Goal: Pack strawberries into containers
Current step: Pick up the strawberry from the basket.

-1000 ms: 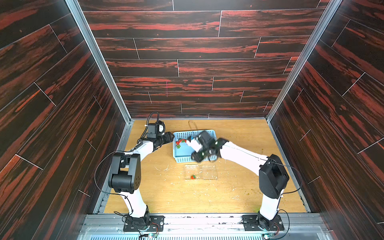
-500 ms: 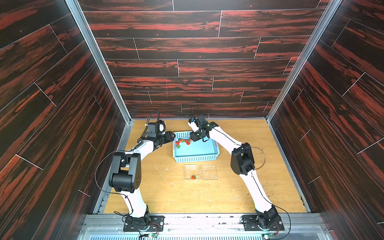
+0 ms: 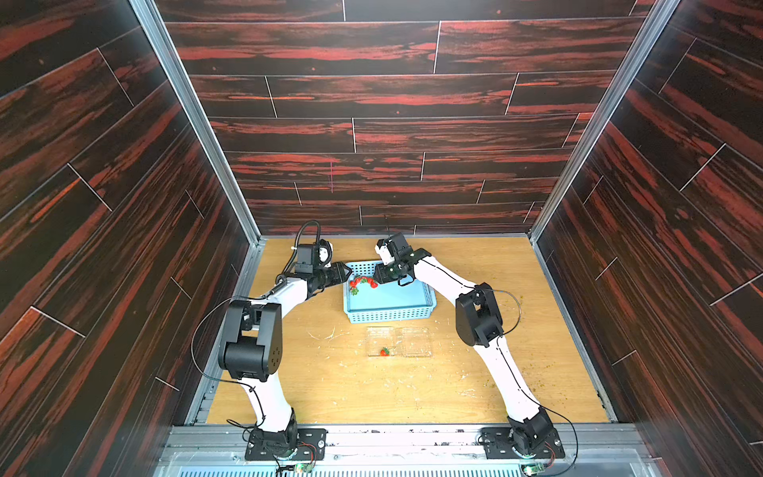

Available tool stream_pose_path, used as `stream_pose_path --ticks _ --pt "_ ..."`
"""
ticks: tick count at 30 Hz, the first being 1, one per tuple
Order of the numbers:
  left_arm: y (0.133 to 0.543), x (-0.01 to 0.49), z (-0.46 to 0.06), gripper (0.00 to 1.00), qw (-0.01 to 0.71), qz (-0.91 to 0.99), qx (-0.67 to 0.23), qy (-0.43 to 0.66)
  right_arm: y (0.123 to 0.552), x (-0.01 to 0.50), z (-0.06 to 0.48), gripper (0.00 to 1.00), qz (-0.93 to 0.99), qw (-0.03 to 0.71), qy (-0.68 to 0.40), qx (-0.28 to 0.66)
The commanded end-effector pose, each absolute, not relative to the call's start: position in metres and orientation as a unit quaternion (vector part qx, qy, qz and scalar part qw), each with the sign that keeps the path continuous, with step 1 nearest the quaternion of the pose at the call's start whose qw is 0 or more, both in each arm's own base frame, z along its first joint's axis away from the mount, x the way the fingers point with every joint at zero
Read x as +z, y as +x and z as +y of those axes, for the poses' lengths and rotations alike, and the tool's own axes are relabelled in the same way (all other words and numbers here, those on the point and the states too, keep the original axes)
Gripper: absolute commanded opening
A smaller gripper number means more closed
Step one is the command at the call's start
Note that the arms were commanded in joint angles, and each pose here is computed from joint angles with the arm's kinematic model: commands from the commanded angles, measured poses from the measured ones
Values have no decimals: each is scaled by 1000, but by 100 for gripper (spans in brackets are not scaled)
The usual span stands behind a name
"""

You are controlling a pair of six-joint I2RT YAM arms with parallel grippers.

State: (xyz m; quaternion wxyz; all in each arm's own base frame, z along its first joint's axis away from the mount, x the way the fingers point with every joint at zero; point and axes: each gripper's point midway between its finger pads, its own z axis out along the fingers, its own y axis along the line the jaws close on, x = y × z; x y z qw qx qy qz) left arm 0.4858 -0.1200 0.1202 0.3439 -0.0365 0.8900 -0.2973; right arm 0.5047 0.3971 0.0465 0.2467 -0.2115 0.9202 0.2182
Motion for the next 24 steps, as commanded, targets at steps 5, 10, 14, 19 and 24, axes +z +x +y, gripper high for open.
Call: stream_pose_path --ticks 5,10,14,19,24 --pt "488 119 -125 51 337 891 -302 -28 516 37 407 39 916 263 -199 227" --pt "487 120 -124 51 338 892 -299 -26 517 41 404 21 918 263 -202 218" --pt "487 121 -125 51 338 892 -300 -25 513 52 401 10 916 268 -202 219" --pt "487 122 -126 51 339 891 -301 -25 504 61 396 2 916 266 -202 220" --pt "487 123 -126 51 340 890 -302 -24 500 69 394 0 915 268 -202 224"
